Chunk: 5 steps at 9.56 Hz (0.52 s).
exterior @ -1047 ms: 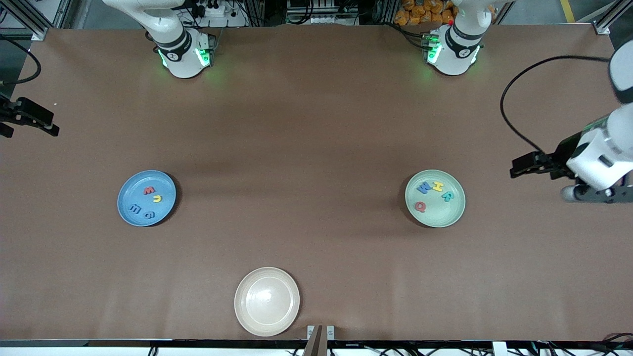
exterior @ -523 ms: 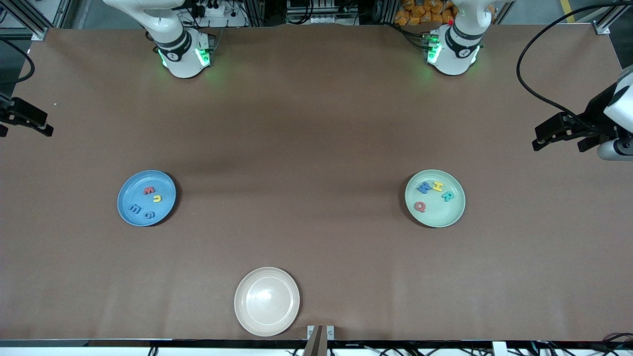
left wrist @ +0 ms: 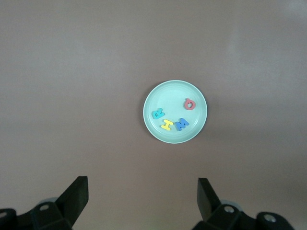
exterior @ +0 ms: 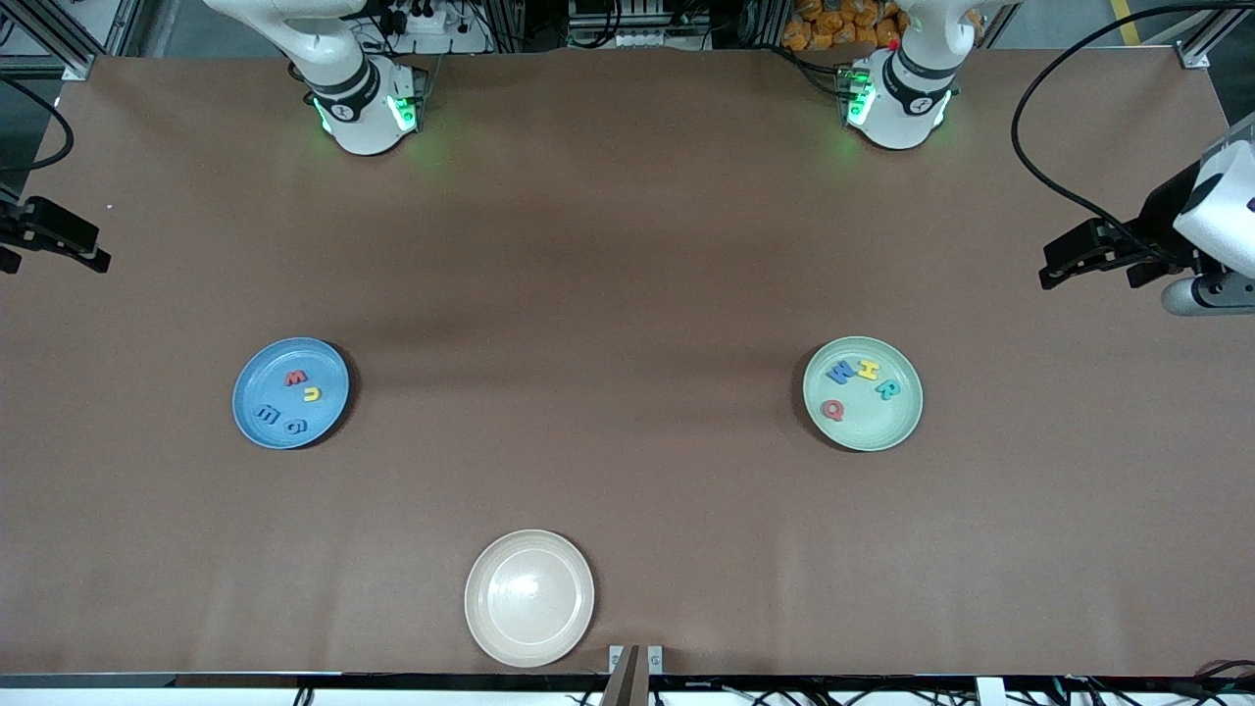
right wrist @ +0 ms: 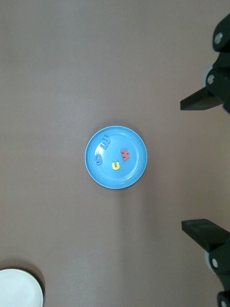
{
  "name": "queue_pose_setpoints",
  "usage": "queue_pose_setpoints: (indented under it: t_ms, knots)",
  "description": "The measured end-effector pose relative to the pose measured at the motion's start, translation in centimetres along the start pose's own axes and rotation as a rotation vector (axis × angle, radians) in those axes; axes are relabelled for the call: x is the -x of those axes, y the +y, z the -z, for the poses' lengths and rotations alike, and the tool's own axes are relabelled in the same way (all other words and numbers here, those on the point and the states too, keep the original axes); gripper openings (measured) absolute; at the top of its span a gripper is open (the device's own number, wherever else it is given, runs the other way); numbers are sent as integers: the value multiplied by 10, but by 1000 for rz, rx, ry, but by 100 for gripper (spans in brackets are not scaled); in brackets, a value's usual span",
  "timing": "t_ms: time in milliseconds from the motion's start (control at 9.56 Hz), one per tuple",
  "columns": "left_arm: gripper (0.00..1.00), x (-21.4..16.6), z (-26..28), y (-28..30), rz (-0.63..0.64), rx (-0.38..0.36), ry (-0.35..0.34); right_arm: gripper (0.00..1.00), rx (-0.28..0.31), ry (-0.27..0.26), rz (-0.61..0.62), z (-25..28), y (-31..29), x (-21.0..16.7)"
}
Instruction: Sort upper and lower case letters into plates
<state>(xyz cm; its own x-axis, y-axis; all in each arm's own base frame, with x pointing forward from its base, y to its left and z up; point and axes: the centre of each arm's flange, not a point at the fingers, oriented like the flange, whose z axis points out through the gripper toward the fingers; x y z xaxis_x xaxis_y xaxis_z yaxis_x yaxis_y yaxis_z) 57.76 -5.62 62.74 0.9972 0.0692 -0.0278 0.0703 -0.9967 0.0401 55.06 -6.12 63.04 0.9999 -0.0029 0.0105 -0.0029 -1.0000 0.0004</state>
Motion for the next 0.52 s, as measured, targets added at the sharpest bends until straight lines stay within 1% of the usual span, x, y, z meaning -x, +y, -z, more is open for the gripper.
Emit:
queue_pose_setpoints:
  t_ms: [314,523]
  knots:
    - [100,4,1,-1,11,-4,-6,100,0,-3,1,-1,0,0]
    - [100,7,-1,-5,-25,-11,-14,100,0,-3,1,-1,0,0]
